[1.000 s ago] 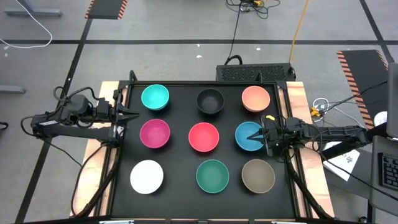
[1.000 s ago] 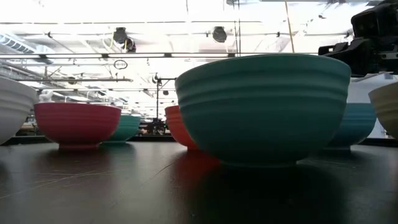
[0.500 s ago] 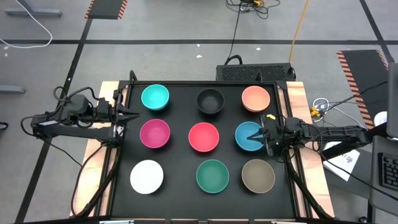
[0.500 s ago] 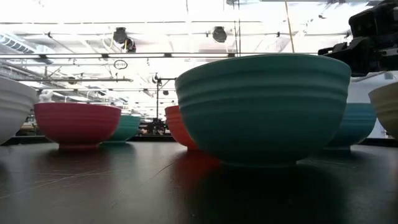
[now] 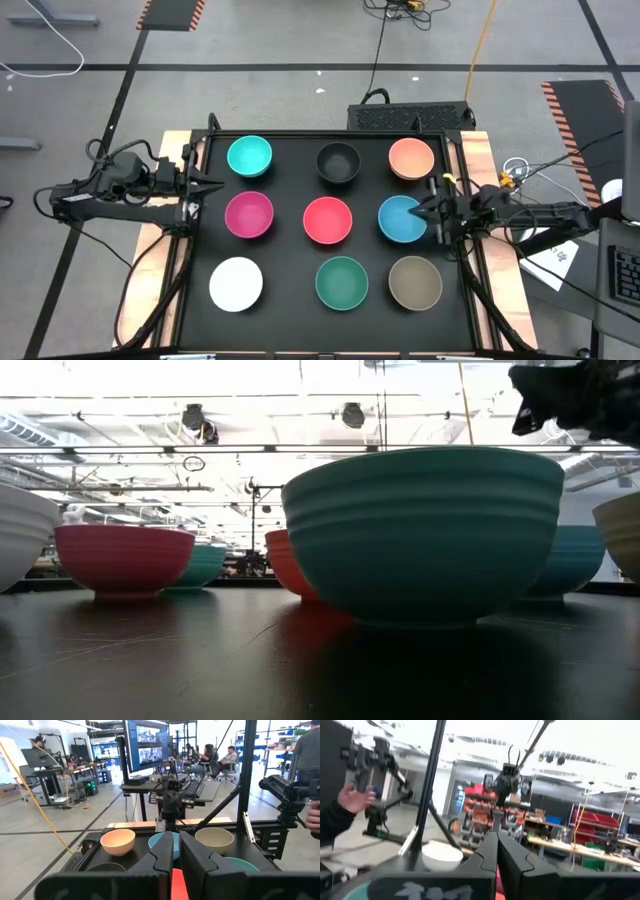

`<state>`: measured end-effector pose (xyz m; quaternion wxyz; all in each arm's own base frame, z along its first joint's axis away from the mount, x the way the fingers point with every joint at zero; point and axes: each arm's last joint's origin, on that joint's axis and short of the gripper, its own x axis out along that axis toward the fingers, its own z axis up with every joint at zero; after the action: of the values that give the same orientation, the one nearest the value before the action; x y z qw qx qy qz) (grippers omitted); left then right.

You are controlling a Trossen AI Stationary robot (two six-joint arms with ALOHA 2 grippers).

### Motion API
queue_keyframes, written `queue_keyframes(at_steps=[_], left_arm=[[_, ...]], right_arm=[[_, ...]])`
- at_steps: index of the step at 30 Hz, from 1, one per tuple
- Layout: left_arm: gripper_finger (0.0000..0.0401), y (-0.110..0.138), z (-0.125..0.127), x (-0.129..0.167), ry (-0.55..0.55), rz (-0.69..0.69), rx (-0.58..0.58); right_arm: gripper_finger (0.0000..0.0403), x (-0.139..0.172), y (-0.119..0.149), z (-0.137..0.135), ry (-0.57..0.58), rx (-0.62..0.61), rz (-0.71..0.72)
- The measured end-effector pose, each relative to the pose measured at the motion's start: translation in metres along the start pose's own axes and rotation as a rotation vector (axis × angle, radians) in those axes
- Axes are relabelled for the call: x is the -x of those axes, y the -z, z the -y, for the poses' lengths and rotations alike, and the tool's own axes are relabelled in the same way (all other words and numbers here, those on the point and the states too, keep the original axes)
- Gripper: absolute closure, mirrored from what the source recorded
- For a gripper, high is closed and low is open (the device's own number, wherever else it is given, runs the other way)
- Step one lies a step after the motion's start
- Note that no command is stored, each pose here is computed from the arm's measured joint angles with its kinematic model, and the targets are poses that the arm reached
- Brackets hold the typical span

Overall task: Nest bowls inside each other
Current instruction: Stack the light orange bowl on top of the green bowl

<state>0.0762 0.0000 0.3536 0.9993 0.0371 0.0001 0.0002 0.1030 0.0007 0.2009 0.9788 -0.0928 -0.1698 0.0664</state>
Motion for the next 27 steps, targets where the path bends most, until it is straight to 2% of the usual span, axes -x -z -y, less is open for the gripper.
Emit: queue_keyframes(at_steps=[4,11,22,24,27], left_arm=[[0.0366,0.000,0.000,0.000,0.000,0.000,0.000],[0.0366,-0.003,0.000,0.000,-0.002,0.033,0.001],[0.0366,-0.007,0.000,-0.001,0.003,0.072,0.026],[0.0366,-0.012,-0.001,-0.003,0.000,0.117,0.026],[0.0366,-0.015,-0.001,-0.006,-0.017,0.142,0.013]], right_arm=[[0.0403,0.000,-0.004,0.001,0.005,-0.024,0.039],[0.0403,0.000,-0.002,0.000,0.001,-0.132,0.020],[0.0403,0.000,0.000,0.000,-0.001,-0.138,0.000],[0.0403,0.000,0.001,0.000,-0.002,-0.141,-0.011],[0.0403,0.000,0.000,0.000,-0.002,-0.182,-0.005]])
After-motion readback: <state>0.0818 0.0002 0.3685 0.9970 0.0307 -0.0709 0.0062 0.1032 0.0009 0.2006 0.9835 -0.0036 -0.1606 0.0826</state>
